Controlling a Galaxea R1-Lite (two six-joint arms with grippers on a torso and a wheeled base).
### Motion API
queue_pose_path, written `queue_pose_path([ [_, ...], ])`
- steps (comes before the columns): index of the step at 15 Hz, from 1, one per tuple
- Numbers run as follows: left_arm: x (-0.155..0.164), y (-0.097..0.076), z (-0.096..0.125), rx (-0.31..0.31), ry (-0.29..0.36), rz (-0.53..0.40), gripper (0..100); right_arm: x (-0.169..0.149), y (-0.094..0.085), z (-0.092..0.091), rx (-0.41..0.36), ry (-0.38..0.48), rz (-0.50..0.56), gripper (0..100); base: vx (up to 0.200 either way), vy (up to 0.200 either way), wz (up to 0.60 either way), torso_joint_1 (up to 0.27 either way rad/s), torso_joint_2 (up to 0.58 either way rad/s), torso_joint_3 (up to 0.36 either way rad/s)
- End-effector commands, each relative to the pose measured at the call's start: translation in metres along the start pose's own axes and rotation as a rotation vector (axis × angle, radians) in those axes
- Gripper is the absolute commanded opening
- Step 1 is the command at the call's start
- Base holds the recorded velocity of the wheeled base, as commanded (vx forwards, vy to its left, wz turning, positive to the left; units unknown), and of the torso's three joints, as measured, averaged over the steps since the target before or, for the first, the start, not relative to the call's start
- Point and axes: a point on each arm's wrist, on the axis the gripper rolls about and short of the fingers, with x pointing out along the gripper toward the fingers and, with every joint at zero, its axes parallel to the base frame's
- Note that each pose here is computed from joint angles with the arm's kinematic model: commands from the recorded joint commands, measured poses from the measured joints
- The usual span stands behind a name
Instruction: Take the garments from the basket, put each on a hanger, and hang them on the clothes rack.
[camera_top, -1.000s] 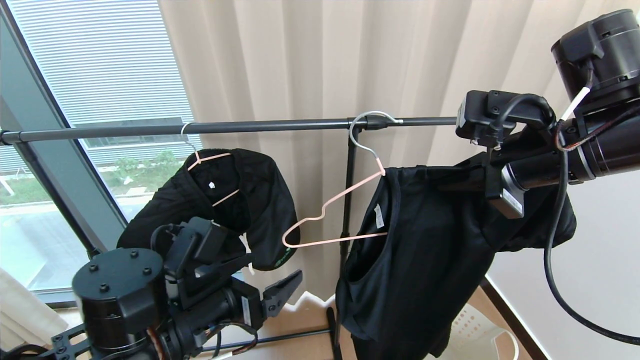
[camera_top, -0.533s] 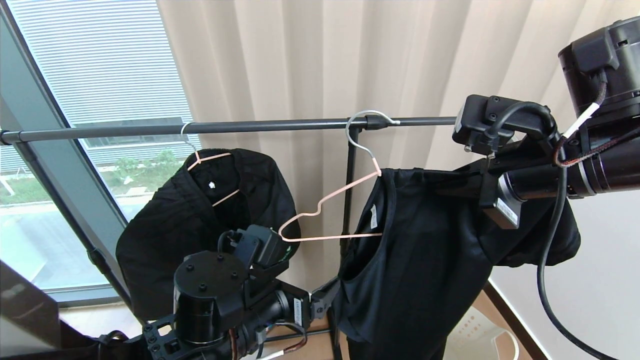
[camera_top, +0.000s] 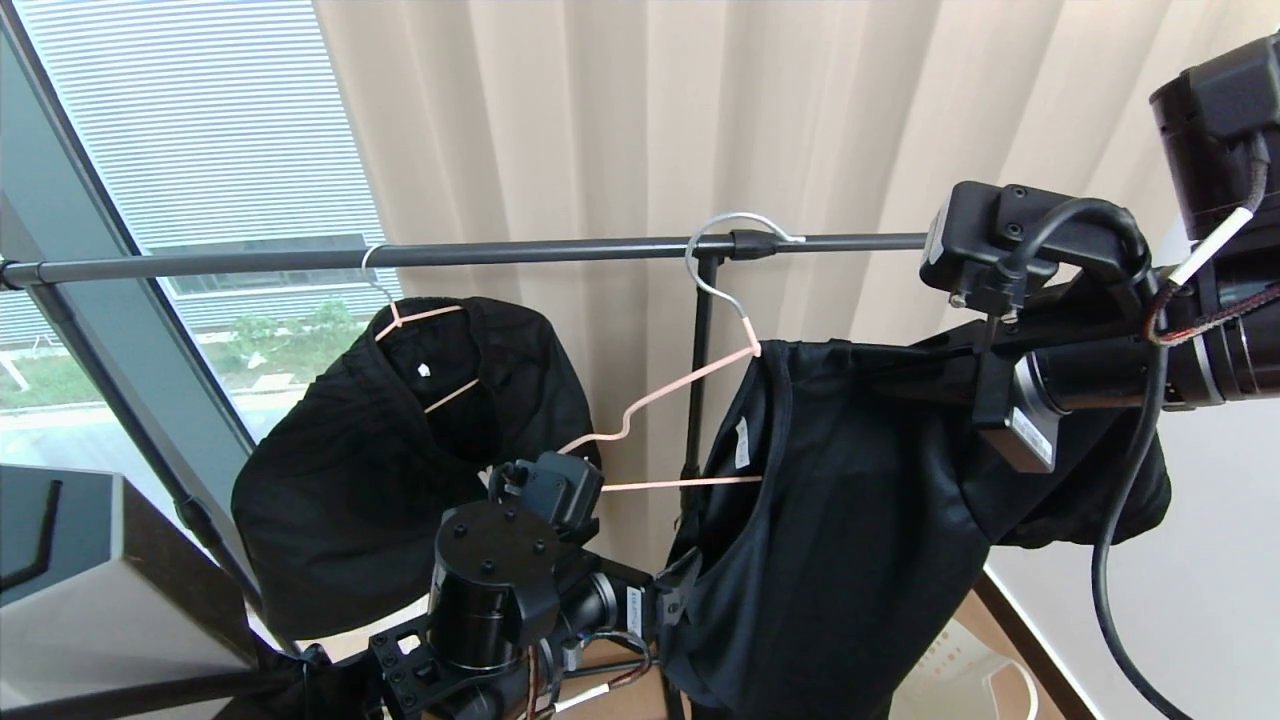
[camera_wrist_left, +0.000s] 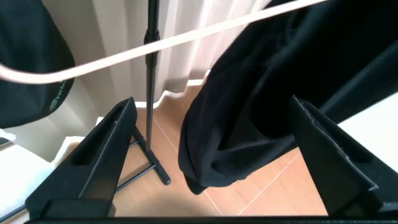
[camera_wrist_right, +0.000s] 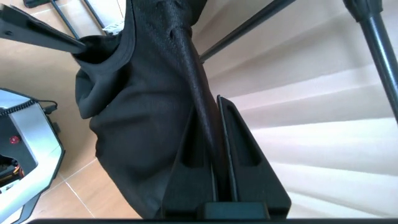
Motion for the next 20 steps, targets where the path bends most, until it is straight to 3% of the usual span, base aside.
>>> queue_pose_path([
  [1, 0.002, -0.003, -0.004, 0.007, 0.011, -0.007, 100, -0.011, 0.003, 0.000, -0.005, -0.021, -0.009, 0, 0.000, 0.000, 0.00, 0.000, 0.00, 0.000],
  [3, 0.000, -0.007, -0.006, 0.019, 0.016, -0.017, 100, -0.015, 0.003, 0.001, -0.006, -0.028, -0.014, 0, 0.000, 0.000, 0.00, 0.000, 0.00, 0.000],
  [4, -0.001, -0.007, -0.008, 0.029, 0.024, -0.013, 0, -0.016, 0.003, 0.001, -0.005, -0.030, -0.016, 0, 0.000, 0.000, 0.00, 0.000, 0.00, 0.000],
  [7, -0.006, -0.010, -0.007, 0.036, 0.010, -0.008, 0, -0.022, 0.002, 0.000, 0.033, -0.040, -0.029, 0, 0.000, 0.000, 0.00, 0.000, 0.00, 0.000],
  [11, -0.024, -0.005, 0.015, 0.083, -0.078, 0.015, 0, -0.021, 0.000, -0.010, 0.138, -0.012, -0.032, 0, 0.000, 0.000, 0.00, 0.000, 0.00, 0.000],
  [15, -0.030, 0.006, 0.017, 0.074, -0.082, 0.044, 0, -0.026, -0.005, -0.027, 0.215, 0.003, -0.026, 0, 0.000, 0.000, 0.00, 0.000, 0.00, 0.000],
  [20, -0.028, 0.014, 0.015, 0.069, -0.069, 0.069, 0, -0.046, 0.009, -0.041, 0.243, -0.010, -0.015, 0, 0.000, 0.000, 0.00, 0.000, 0.00, 0.000],
])
